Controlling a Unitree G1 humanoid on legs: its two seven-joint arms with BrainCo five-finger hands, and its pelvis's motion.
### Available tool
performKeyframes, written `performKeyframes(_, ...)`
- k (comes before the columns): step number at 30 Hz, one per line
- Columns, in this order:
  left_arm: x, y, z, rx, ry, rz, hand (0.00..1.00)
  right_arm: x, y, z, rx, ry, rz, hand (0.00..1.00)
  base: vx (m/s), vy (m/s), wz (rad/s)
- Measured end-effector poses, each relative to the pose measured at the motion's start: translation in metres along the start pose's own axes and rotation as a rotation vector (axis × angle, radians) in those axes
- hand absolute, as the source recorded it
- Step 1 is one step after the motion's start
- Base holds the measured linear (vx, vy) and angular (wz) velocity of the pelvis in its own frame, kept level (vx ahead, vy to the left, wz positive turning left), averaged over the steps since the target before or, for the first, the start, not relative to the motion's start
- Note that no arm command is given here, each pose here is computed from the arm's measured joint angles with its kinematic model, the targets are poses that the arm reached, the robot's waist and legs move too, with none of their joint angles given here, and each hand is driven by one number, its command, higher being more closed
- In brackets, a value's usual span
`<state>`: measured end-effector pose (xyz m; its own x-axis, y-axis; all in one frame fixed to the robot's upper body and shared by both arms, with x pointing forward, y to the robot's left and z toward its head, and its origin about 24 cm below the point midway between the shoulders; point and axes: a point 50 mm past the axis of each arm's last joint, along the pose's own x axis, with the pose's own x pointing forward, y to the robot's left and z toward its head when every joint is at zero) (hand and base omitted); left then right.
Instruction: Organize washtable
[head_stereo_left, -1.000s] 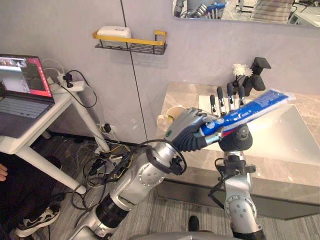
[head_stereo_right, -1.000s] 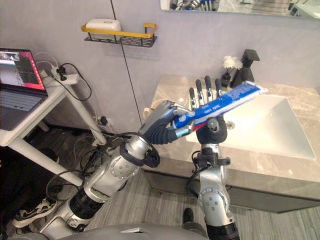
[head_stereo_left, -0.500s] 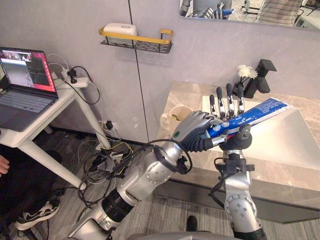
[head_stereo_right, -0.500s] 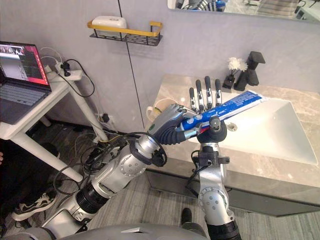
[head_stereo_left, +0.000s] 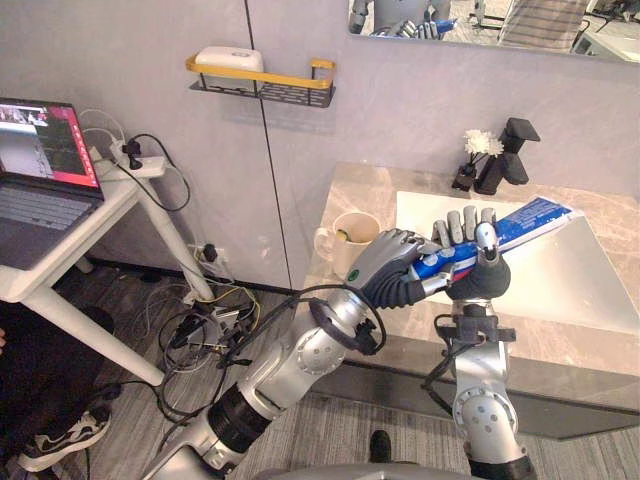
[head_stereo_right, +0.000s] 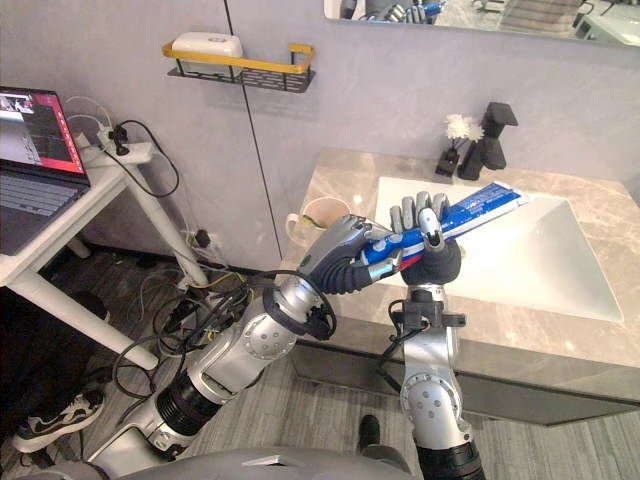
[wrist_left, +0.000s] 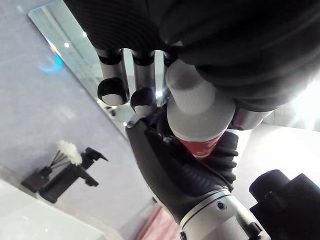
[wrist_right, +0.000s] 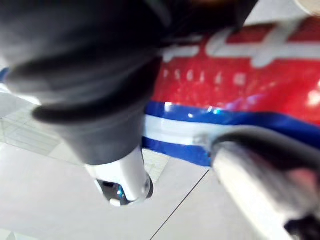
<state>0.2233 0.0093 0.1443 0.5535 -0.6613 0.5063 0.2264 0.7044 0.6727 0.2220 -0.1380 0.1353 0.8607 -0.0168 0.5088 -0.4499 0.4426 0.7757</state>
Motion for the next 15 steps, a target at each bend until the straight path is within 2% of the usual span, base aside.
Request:
performKeyframes(1,0.000,0.000,0.000,-0.003,0.003,0.000,0.00,0.000,0.000,0.000,-0.002,-0.001,0.000,1.00,0.00,0.000,0.00)
performKeyframes(9,-0.008,-0.002,-0.003,-0.018,0.028,-0.005,0.00,0.002,-0.008,0.020,-0.093,-0.070,-0.030,1.00,0.00,0.000,0.00)
performKeyframes(12,-0.015,0.008,-0.005,-0.001,0.047,0.033,0.00,0.003,-0.014,0.036,-0.134,-0.136,-0.068,1.00,0.00,0.000,0.00)
performKeyframes(15,-0.025,0.031,-0.005,0.046,0.059,0.124,0.00,0.008,-0.013,0.052,-0.217,-0.192,-0.043,1.00,0.00,0.000,0.00)
